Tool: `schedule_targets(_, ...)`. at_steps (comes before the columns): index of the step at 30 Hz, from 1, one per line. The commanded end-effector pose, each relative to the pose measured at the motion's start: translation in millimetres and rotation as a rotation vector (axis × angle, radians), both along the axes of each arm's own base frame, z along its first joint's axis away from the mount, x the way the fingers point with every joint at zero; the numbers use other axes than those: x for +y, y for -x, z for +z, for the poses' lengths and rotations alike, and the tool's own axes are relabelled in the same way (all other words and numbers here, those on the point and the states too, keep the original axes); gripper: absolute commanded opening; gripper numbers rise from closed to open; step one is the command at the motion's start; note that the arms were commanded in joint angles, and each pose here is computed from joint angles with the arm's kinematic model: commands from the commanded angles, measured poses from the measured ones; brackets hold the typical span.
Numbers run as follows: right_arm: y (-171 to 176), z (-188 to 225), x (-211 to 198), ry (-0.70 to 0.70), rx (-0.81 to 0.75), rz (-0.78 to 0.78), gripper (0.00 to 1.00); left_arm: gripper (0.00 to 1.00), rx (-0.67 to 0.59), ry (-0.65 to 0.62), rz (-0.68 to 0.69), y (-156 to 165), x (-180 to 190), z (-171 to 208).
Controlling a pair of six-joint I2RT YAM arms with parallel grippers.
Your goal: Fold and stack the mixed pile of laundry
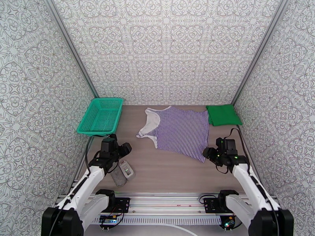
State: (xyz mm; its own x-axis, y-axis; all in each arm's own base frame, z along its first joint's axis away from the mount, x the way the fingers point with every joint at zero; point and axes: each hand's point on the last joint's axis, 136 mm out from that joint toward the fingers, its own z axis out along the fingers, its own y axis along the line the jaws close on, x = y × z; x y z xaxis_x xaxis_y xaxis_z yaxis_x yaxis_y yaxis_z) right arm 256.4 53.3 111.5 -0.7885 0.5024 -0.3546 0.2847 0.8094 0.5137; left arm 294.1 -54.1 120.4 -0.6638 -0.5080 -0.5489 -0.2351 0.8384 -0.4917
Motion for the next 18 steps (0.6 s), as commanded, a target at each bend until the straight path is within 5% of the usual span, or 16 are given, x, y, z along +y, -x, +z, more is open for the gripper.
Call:
schedule_targets(1, -17.3, 16.2, -6.2, 0.049, -0.020, 0.010, 0.54, 0.61, -0.055, -0.044, -0.077, -22.5, -23.3, 27.5)
schedule_targets(6, -54.9, -5.8, 1.8, 0.045, 0.072, 0.061, 0.52, 0.57, -0.052, -0.112, -0.294, -75.2, -88.2, 22.8)
schedule_targets(10, -86.2, -21.7, 20.2, 0.048, 0.104, 0.101, 0.49, 0.35, -0.006, -0.101, -0.398, -128.7, -122.7, -3.5)
schedule_targets(14, -111.6, -39.6, 33.7, 0.062, 0.141, 0.102, 0.46, 0.24, 0.043, -0.086, -0.393, -171.5, -128.8, -34.5)
schedule_targets(18, -122.2, -62.4, 43.1, 0.106, 0.204, 0.107, 0.45, 0.20, 0.161, -0.037, -0.268, -180.9, -96.0, -78.0)
